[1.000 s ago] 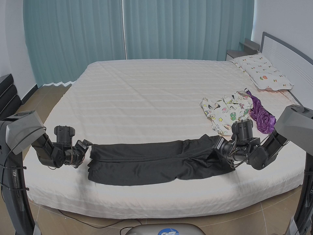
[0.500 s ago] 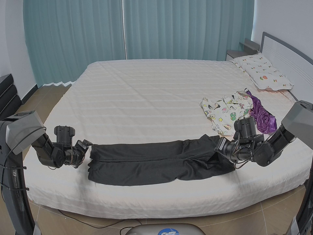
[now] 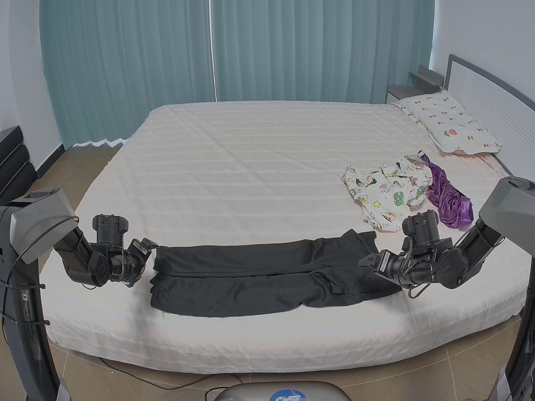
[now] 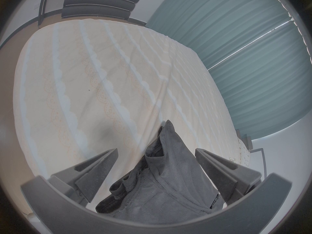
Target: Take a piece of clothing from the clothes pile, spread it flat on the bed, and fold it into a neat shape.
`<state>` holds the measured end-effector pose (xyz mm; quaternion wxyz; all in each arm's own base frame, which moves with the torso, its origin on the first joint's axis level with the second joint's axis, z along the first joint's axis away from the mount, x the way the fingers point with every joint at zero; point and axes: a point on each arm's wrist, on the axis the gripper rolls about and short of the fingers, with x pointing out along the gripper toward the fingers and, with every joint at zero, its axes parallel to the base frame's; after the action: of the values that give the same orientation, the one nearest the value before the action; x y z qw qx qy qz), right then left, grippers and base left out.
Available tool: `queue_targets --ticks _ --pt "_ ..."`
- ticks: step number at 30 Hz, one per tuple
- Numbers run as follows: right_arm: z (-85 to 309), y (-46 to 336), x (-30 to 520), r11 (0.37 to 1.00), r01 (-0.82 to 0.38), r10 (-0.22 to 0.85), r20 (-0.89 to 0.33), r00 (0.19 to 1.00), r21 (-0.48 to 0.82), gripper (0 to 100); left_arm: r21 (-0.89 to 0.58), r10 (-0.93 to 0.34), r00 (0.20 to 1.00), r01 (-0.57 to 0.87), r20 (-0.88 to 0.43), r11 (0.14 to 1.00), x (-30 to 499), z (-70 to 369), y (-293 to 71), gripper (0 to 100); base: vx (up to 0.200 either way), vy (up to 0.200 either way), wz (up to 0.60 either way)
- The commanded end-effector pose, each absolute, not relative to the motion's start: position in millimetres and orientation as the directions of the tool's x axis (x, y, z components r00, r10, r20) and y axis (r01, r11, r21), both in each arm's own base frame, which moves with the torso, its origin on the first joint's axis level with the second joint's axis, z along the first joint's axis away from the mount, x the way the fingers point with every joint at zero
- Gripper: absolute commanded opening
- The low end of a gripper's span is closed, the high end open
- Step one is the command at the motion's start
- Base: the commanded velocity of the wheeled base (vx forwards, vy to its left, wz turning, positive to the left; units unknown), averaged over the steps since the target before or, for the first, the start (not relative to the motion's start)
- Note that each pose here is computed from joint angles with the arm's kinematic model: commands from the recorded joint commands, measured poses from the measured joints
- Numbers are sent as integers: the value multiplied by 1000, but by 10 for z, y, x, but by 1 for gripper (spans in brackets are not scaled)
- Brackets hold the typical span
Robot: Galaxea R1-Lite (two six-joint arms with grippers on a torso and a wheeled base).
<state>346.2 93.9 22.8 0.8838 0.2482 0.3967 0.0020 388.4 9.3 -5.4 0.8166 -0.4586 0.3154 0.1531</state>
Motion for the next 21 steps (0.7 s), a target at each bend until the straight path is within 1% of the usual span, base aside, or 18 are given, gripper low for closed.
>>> queue_targets --ticks 1,4,8,14,15,21 --pt "22 872 3608 872 230 178 -717 674 433 100 -652 -39 753 -541 -657 532 3883 -60 94 100 0 0 0" --pt "-48 851 3686 865 239 177 -716 676 440 100 -652 -39 753 -541 -657 532 3883 -60 94 100 0 0 0" --pt "-185 819 3707 866 242 190 -737 649 437 100 -652 -39 753 -541 -657 532 3883 -60 94 100 0 0 0" --pt "-208 795 3711 864 240 202 -740 641 443 100 -652 -38 754 -540 -655 531 3887 -57 100 100 0 0 0" --pt "-211 797 3714 863 237 208 -740 640 447 0 -652 -39 754 -540 -655 532 3887 -57 94 100 0 0 0" --pt "-242 786 3720 864 242 203 -745 635 442 0 -652 -39 753 -541 -657 532 3883 -60 94 100 0 0 0"
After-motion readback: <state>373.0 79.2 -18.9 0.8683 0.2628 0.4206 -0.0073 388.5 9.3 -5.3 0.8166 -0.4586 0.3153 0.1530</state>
